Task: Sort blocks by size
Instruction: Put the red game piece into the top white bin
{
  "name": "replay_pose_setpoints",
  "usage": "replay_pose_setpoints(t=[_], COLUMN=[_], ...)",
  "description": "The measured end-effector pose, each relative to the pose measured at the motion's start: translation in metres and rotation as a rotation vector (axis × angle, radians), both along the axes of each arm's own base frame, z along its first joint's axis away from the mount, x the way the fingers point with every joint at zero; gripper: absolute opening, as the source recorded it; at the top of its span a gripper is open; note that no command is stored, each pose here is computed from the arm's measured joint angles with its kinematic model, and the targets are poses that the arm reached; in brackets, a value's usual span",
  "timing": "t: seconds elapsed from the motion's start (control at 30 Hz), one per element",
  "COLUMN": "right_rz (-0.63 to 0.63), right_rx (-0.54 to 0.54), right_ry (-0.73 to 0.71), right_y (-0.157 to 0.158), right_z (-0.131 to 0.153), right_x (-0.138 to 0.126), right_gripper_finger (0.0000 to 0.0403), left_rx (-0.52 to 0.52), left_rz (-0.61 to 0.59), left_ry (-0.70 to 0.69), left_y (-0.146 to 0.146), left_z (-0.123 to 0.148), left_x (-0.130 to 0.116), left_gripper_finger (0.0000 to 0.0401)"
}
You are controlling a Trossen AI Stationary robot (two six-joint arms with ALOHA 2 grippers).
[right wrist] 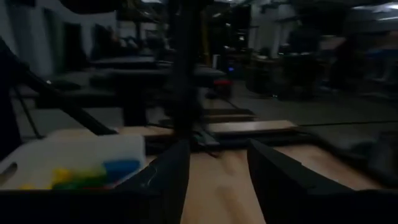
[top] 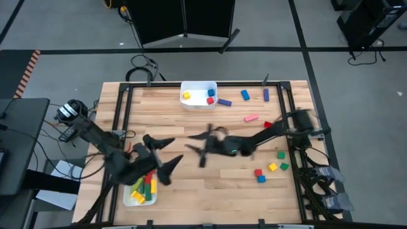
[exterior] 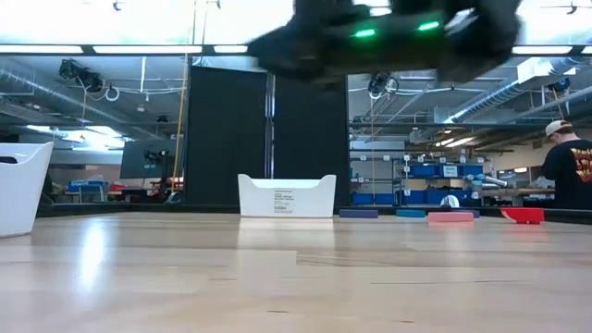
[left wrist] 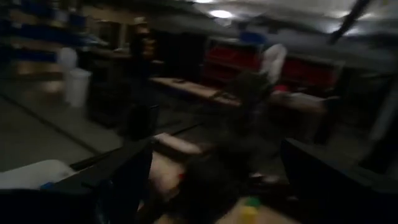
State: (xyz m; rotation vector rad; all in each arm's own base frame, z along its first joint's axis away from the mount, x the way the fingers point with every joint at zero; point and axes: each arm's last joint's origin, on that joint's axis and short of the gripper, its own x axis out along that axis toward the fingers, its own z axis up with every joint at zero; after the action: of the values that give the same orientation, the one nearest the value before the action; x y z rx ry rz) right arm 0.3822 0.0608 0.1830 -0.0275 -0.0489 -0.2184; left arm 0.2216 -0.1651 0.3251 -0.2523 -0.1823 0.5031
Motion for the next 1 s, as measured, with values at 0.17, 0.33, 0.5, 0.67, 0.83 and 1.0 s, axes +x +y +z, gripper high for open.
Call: replay_pose_setpoints(t=[0.17, 0.33, 0.5, 0.67, 0.83, 1.0], right_rz=[-0.128, -0.25, -0.363, -0.463, -0.492, -0.516], right_rx=[0.002, 0.06, 0.163, 0.291, 0.351, 0.439], right_ry=[0.013, 0.117, 0.402, 0.713, 0.954, 1.075], right_y=[-0.019, -0.034, -0.046, -0.059, -0.067, -0.081], right_z=[0.02, 0.023, 0.019, 0.025, 0.026, 0.016], right_x=[-0.083, -0.147, -0.183, -0.212, -0.226, -0.225], right_gripper_finger=[0.017, 0.017, 0.017, 0.0178, 0.0207, 0.0249], left_rx=[-0.021, -0.079, -0.123, -0.122, -0.084, -0.08], left_rz=[0.004, -0.066, -0.054, -0.055, -0.056, -0.06], left_ry=[0.04, 0.108, 0.181, 0.231, 0.222, 0.211], left_y=[0.017, 0.038, 0.057, 0.063, 0.054, 0.048], left_z=[-0.013, -0.03, -0.043, -0.05, -0.046, -0.044], left_x=[0.018, 0.036, 0.046, 0.05, 0.045, 0.041], left_gripper_finger=[0.0362, 0.0362, 0.0362, 0.0362, 0.0362, 0.0362])
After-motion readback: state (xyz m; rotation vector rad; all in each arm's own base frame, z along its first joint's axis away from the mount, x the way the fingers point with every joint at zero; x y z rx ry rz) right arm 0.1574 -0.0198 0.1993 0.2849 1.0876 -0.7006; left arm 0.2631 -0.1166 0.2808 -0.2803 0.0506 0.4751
